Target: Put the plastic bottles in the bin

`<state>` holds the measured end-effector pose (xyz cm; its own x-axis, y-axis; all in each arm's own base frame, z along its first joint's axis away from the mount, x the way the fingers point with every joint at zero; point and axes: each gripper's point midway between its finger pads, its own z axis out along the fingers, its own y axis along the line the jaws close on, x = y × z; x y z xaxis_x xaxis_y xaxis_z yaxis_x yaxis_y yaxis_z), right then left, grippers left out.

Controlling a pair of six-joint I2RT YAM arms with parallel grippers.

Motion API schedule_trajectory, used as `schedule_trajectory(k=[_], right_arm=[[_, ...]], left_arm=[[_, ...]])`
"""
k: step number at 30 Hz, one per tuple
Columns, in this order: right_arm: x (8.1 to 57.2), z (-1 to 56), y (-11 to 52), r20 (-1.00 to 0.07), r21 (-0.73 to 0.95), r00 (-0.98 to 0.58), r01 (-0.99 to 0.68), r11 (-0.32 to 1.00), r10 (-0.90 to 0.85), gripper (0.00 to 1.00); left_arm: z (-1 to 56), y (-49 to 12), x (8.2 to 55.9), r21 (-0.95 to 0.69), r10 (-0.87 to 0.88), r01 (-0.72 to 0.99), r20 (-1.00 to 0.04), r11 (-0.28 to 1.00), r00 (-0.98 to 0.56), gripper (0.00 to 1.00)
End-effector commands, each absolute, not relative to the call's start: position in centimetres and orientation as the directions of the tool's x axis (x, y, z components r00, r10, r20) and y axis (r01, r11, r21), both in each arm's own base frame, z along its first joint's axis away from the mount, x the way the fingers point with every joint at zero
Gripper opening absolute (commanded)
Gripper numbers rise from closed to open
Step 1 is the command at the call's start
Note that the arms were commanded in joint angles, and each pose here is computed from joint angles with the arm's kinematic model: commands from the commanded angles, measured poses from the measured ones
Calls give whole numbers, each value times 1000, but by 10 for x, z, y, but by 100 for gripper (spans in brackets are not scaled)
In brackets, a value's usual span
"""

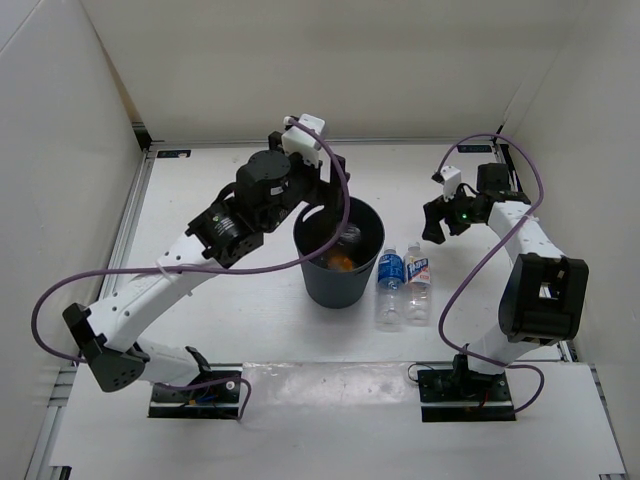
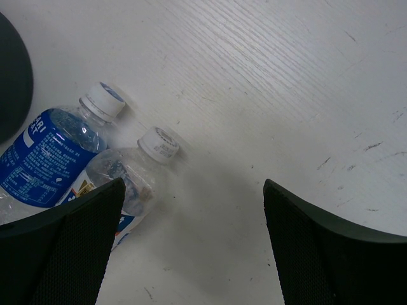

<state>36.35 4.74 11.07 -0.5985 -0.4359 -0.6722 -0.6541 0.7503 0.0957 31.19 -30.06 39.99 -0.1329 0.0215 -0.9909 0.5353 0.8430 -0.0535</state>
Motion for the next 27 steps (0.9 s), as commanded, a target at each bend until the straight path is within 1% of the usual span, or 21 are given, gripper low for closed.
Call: schedule_trajectory(k=[1,2,3,4,5,6,7,8,9,10,14,15,17,18,19,20,21,22,23,24,27], right_arm=[[371,122,48,-691,58,-566,-663,746,-449,90],[372,122,47,-691,55,-567,-659,750,-448,90],[373,122,47,-692,54,-566,-660,749,-448,90],[373,121,46,-689,59,-574,-653,755,-442,90],[373,122,45,-691,59,-572,-654,754,-442,90],[374,125,44,-697,55,-568,-651,757,-438,90],[374,127,43,-705,64,-567,-649,758,-425,90],[375,129,41,-709,69,-572,-638,767,-412,90],[377,133,39,-713,69,-573,-631,772,-404,90],[374,134,37,-699,64,-584,-626,777,-413,90],[372,144,29,-652,39,-637,-570,820,-412,90],[359,144,32,-621,92,-675,-569,817,-399,90],[351,148,35,-614,166,-699,-568,806,-367,90],[332,150,42,-572,251,-739,-572,781,-357,90],[327,148,44,-555,277,-753,-568,775,-354,90],[322,142,42,-506,277,-791,-526,804,-343,90],[305,137,49,-422,319,-840,-489,812,-340,90],[304,130,51,-371,329,-861,-472,818,-347,90],[297,120,52,-302,288,-871,-471,834,-388,90],[285,114,50,-218,314,-909,-411,856,-356,90],[274,103,60,-119,339,-930,-368,866,-349,90]], left_arm=[[414,-265,312,-25,15,419,-996,908,-93,99],[415,-256,311,-18,19,391,-996,920,-89,99],[418,-235,314,-11,14,307,-997,952,-80,99],[400,-222,316,7,38,257,-993,966,-116,99],[410,-193,312,-33,-18,156,-995,987,-97,99],[400,-174,314,-31,-19,100,-992,994,-126,99],[373,-157,318,-39,-32,40,-984,998,-175,99],[382,-128,311,-115,-117,-22,-982,993,-148,99],[367,-114,306,-102,-111,-56,-976,993,-188,99],[346,-88,303,-140,-167,-142,-964,980,-205,99],[307,-42,277,-133,-205,-267,-943,955,-262,99],[295,-31,264,-116,-200,-284,-937,952,-286,99],[267,-18,255,-99,-218,-339,-917,936,-333,99],[265,-13,248,-126,-248,-356,-914,926,-322,99],[260,-11,245,-130,-258,-366,-909,921,-327,99],[246,-8,241,-161,-309,-408,-892,899,-330,99],[243,-5,236,-178,-331,-425,-887,888,-321,99],[240,-3,233,-196,-350,-433,-884,880,-311,99],[231,-1,231,-198,-359,-445,-879,874,-315,99],[228,-2,230,-253,-409,-457,-867,853,-283,99],[214,-5,229,-286,-444,-465,-852,838,-277,99]])
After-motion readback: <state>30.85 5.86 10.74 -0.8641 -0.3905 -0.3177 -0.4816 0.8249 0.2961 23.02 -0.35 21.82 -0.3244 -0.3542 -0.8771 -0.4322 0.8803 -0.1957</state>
